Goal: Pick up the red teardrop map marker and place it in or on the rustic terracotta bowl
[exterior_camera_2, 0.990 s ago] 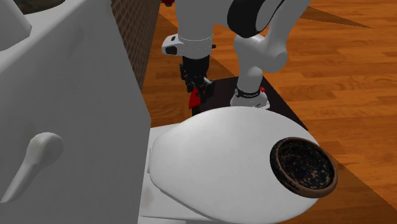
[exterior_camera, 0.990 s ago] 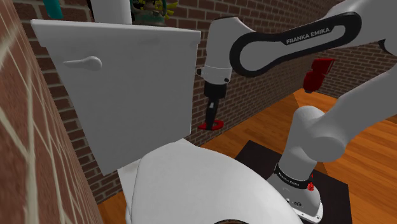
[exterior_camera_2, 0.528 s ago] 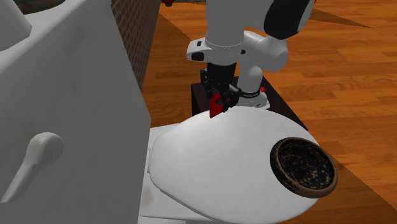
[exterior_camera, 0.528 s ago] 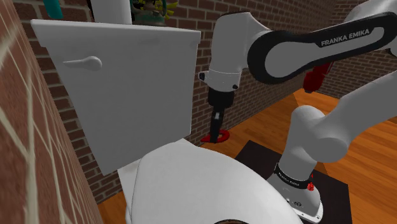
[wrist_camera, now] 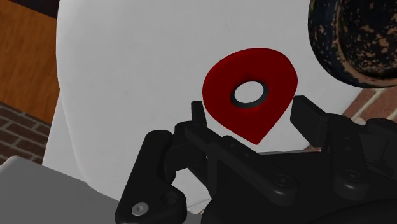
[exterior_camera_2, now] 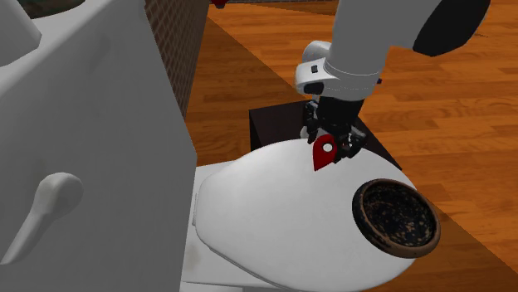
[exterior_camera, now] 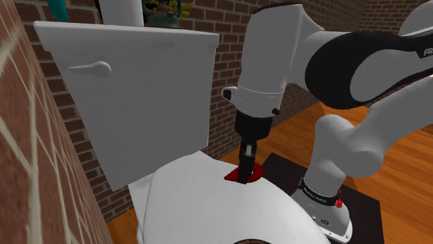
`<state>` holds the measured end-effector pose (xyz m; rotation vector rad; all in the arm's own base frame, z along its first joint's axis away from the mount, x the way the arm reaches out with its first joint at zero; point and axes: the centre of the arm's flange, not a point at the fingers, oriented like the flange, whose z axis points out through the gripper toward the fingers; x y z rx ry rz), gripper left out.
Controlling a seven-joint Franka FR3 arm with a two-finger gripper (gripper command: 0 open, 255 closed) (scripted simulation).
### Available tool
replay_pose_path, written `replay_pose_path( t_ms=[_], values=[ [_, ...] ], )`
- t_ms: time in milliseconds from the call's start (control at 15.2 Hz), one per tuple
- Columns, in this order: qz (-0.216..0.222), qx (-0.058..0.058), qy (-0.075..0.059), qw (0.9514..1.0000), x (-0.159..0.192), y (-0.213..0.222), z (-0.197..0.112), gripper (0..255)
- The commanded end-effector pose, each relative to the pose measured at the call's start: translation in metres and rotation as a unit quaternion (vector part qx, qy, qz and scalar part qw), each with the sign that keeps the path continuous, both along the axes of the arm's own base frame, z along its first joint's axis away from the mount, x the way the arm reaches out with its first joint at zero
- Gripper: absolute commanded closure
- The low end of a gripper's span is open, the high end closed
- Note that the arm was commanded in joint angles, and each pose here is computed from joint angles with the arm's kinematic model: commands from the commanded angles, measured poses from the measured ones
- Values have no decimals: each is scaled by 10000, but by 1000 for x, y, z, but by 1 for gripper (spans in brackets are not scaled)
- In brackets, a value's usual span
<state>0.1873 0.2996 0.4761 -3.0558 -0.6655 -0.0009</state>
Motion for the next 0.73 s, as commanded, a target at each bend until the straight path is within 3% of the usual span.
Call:
replay_pose_path(
  t_ms=[0, 660],
  values=[
    [-9, 2, 3, 10000, -19, 19, -4, 255],
    [-9, 2, 3, 10000, -110, 114, 0, 255]
  ],
)
